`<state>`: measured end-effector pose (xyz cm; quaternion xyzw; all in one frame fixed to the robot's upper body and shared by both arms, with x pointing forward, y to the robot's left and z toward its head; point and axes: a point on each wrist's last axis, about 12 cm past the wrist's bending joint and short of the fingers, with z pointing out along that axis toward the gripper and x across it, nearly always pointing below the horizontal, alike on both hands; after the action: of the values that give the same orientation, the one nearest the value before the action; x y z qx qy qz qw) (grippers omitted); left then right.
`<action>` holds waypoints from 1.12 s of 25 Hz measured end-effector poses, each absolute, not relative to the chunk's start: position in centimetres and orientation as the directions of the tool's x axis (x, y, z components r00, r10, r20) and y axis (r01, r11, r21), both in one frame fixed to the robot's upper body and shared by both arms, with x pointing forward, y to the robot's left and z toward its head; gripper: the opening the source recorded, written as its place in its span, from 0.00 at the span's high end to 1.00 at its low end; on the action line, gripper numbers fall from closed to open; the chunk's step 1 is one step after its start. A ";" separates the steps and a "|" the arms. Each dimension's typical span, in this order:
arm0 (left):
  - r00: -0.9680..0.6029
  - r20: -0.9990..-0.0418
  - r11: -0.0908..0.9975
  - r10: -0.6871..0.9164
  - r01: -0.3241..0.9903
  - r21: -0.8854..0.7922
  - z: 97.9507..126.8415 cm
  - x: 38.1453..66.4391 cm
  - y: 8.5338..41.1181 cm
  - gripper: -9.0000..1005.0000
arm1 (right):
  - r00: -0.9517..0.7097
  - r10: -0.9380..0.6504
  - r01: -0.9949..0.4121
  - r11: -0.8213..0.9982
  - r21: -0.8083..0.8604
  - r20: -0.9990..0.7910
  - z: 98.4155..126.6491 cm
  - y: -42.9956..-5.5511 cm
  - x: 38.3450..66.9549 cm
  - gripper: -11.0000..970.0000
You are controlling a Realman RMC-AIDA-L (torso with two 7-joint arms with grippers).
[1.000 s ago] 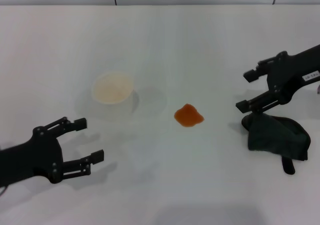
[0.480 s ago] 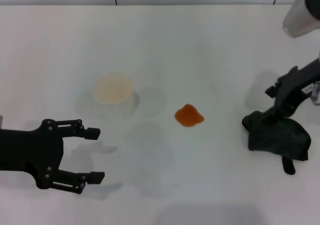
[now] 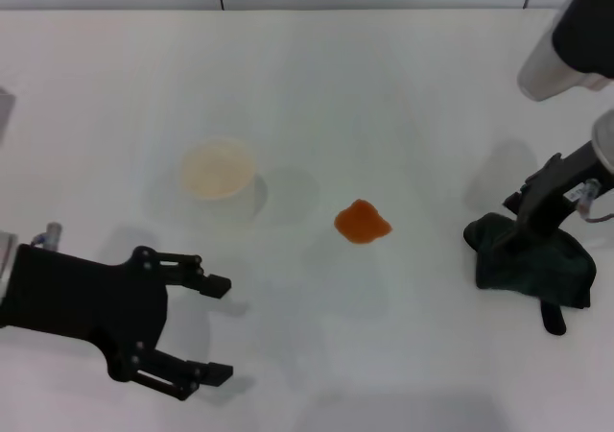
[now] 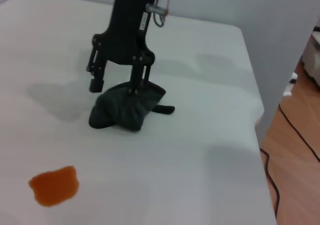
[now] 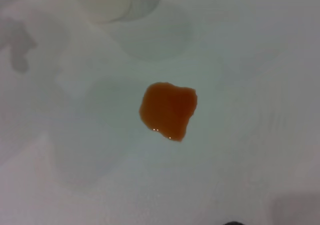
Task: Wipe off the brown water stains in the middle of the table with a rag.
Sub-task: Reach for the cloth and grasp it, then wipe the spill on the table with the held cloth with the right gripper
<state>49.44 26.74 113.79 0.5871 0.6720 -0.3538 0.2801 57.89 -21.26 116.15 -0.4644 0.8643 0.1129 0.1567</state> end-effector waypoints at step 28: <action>-0.147 -0.787 0.063 0.599 0.989 -0.137 113.7 50.0 26.1 0.11 | -0.374 -0.845 -0.907 0.419 -0.038 -0.383 115.3 -16.7 59.6 0.85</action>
<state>49.96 26.05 113.65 0.5898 0.6730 -0.3472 0.2804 59.59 -16.73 115.30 -0.5315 0.8240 0.0895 0.1747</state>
